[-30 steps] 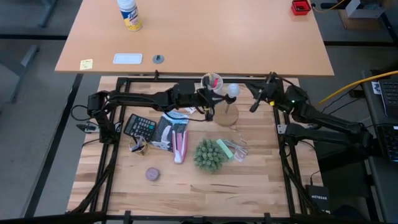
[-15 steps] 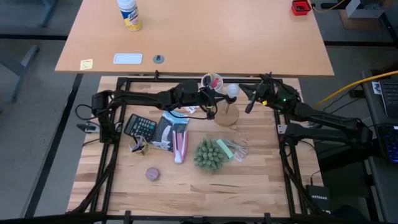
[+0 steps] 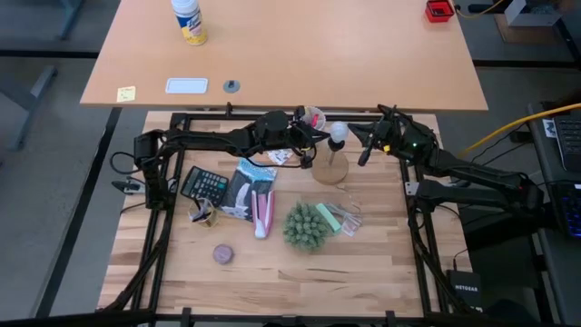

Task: Screw lightbulb
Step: Insert the lightbulb into the lamp

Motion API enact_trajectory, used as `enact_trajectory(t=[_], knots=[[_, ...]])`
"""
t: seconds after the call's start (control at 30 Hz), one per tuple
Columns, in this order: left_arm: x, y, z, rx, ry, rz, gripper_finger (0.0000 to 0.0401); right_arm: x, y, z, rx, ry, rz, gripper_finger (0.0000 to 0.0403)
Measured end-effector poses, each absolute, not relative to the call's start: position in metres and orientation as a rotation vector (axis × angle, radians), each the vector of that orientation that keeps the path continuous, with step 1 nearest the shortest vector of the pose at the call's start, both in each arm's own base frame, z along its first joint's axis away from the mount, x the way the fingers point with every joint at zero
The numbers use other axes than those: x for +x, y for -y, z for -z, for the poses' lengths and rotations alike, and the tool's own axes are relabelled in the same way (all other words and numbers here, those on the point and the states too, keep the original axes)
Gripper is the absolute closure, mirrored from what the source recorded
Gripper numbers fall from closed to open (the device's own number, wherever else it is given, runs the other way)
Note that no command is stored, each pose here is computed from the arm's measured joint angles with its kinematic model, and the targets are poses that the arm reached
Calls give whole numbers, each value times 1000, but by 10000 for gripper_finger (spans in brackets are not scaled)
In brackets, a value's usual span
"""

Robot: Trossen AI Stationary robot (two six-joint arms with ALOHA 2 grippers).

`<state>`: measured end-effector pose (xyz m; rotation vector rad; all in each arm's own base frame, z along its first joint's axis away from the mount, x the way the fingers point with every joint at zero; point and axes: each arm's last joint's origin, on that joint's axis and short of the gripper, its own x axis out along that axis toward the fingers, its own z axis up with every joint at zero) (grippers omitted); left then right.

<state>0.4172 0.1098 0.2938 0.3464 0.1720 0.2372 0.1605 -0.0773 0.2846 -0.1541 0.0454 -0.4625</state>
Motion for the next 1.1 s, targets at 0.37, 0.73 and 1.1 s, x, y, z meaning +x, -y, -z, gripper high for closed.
enact_trajectory(t=[0.37,0.73,1.1], knots=[[413,-123,-294,332,-176,-297,396,162,73,-283,-116,-43,303,386],[412,-128,-301,370,-116,-348,396,161,72,-286,-102,-9,283,386],[406,-112,-332,427,38,-360,396,144,68,-309,-198,157,432,386]])
